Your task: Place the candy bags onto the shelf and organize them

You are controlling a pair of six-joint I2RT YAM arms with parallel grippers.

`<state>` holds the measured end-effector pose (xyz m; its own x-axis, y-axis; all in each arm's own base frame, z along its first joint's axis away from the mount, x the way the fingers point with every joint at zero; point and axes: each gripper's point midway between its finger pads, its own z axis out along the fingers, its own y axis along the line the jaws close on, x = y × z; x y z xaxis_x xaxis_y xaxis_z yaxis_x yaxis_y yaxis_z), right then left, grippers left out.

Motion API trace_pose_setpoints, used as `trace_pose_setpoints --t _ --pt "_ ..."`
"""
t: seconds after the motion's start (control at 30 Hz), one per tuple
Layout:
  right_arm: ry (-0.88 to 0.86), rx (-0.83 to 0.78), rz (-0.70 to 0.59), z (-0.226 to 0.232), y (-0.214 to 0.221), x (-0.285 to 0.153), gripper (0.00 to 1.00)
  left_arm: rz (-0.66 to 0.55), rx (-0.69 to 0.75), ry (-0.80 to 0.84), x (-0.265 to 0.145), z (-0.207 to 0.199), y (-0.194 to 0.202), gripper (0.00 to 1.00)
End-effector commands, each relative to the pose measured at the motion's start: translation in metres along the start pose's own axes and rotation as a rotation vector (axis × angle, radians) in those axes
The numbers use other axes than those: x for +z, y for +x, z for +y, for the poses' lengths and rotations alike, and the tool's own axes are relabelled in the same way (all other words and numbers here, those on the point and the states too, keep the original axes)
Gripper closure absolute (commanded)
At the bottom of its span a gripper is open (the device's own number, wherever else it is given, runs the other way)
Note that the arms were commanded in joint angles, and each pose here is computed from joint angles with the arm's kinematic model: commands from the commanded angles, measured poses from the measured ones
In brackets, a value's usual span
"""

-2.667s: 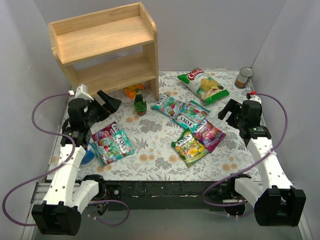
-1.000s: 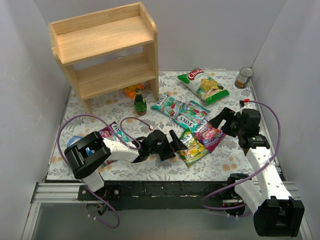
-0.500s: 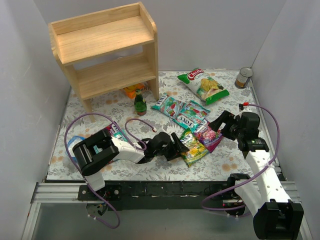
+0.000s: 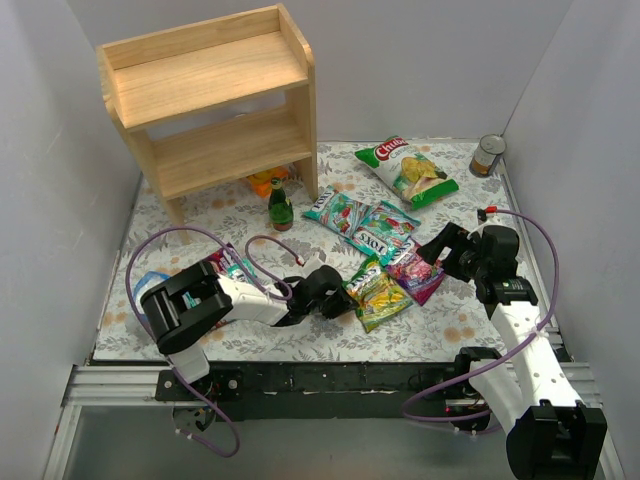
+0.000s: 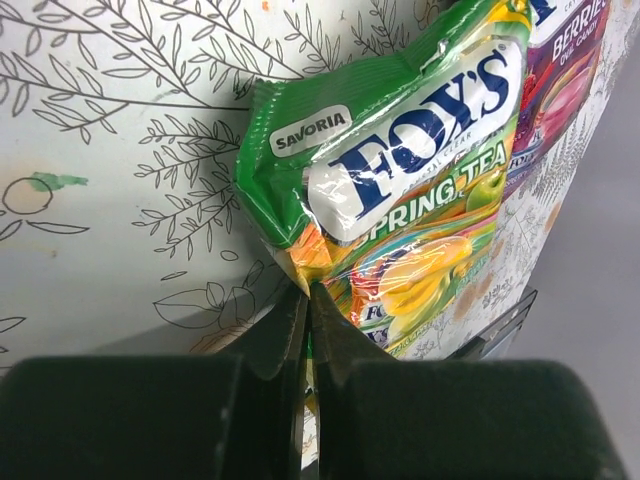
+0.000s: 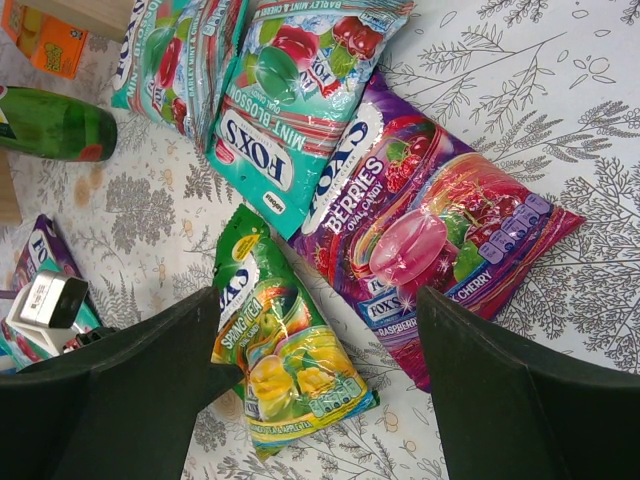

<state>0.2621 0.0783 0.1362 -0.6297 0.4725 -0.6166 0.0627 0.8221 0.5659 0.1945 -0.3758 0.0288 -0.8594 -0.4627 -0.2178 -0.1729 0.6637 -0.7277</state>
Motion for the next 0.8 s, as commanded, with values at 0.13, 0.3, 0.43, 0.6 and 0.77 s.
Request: trace_pose_setpoints --t 0.13,0.3,0.43,0.6,0.77 --pt "-0.018 -0.009 -0.042 0.006 -0.012 -0.003 0.14 -0.076 0.095 0.027 -0.025 -0.038 -0.024 1.0" --pt "-0.021 -0.012 -0.045 0.008 -0.013 -0.004 0.14 -0.15 0.327 0.092 -0.064 -0.089 -0.05 1.0" --pt "-0.021 -0.01 -0.043 0.008 -0.013 -0.002 0.14 -0.203 0.455 0.164 -0.101 -0.131 -0.069 1.0" --pt "-0.026 -0.006 -0.047 0.009 -0.015 -0.001 0.14 -0.275 0.593 0.233 -0.147 -0.178 -0.092 1.0" --pt "-0.032 -0.004 -0.051 0.011 -0.017 -0.001 0.14 -0.343 0.707 0.27 -0.18 -0.21 -0.116 1.0"
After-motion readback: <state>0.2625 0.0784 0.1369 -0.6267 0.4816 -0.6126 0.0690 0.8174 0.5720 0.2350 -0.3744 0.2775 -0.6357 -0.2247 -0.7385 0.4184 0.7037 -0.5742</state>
